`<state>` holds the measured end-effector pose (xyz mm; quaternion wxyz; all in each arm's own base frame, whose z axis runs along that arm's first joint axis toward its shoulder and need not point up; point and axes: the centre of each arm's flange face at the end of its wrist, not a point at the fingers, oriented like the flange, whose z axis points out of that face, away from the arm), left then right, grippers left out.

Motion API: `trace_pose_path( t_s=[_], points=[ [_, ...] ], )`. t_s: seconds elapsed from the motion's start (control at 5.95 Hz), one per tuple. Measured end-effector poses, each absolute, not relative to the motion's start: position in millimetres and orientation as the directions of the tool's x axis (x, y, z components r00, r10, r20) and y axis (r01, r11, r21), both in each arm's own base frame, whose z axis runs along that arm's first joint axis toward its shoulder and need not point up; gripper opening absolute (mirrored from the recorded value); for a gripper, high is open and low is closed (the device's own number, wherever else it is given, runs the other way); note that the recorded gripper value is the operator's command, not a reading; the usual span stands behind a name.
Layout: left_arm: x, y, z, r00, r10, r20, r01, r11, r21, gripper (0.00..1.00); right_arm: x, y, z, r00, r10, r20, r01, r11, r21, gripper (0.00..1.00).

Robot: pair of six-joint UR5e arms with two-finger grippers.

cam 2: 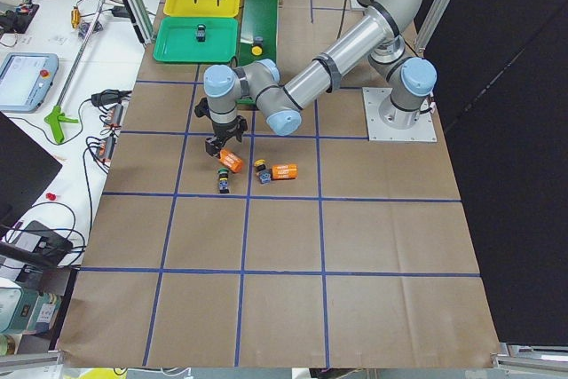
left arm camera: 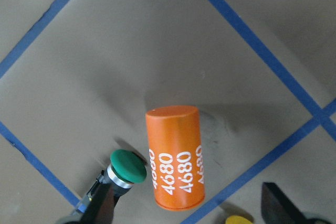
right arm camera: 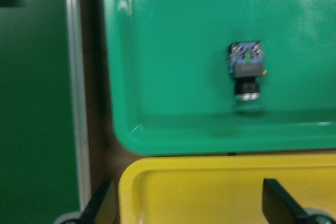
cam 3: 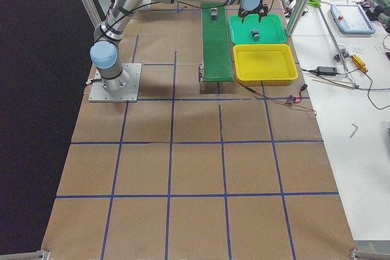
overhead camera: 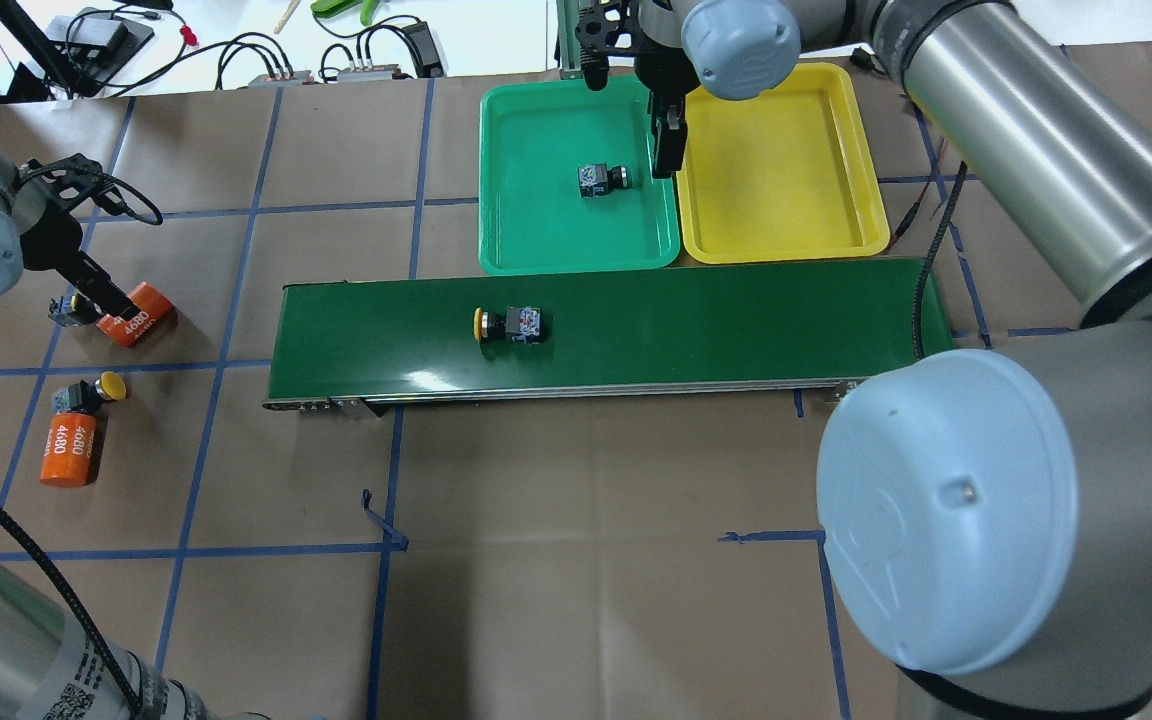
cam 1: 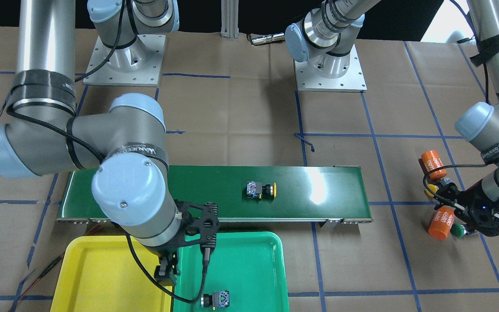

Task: Sort buttons by color to trays
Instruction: 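Grasp yellow button with right gripper while left places orange cylinder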

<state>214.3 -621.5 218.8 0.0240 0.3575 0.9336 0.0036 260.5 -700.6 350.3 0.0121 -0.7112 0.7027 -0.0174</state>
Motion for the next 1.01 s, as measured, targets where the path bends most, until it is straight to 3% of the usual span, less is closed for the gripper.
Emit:
trace_pose_path(
  t_s=[0.17, 0.34, 0.5, 0.67, 0.84, 1.01],
  points=[
    [216.5, -624.1, 198.7, -0.74, 0.672, -0.015, 0.672, 0.74, 0.032, 0.91, 229.1, -660.0, 381.0, 0.026, -0.999, -0.038, -0.999, -0.024, -0.034, 1.0],
    [218.0, -625.4, 184.1, -0.728, 0.686, 0.003, 0.685, 0.727, 0.039, 0.66, 205.0, -612.7, 399.7, 0.027, -0.998, -0.057, -0.999, -0.025, -0.034, 1.0],
    [218.8, -626.5, 175.4, -0.713, 0.701, 0.014, 0.701, 0.712, 0.042, 0.32, 195.2, -579.1, 402.5, 0.021, -0.998, -0.054, -0.999, -0.019, -0.037, 1.0],
    [219.3, -626.8, 172.4, -0.706, 0.708, 0.017, 0.708, 0.705, 0.043, 0.14, 195.0, -565.7, 399.0, 0.014, -0.999, -0.041, -0.999, -0.013, -0.043, 1.0],
    [219.7, -626.8, 175.4, -0.703, 0.711, 0.012, 0.711, 0.702, 0.045, 0.04, 201.1, -565.4, 386.4, -0.007, -0.999, -0.047, -0.999, 0.01, -0.049, 1.0],
    [218.0, -627.1, 181.4, -0.698, 0.716, 0.003, 0.715, 0.698, 0.044, 0.03, 220.2, -571.0, 364.7, -0.026, -0.998, -0.05, -0.998, 0.029, -0.051, 1.0]
  ],
)
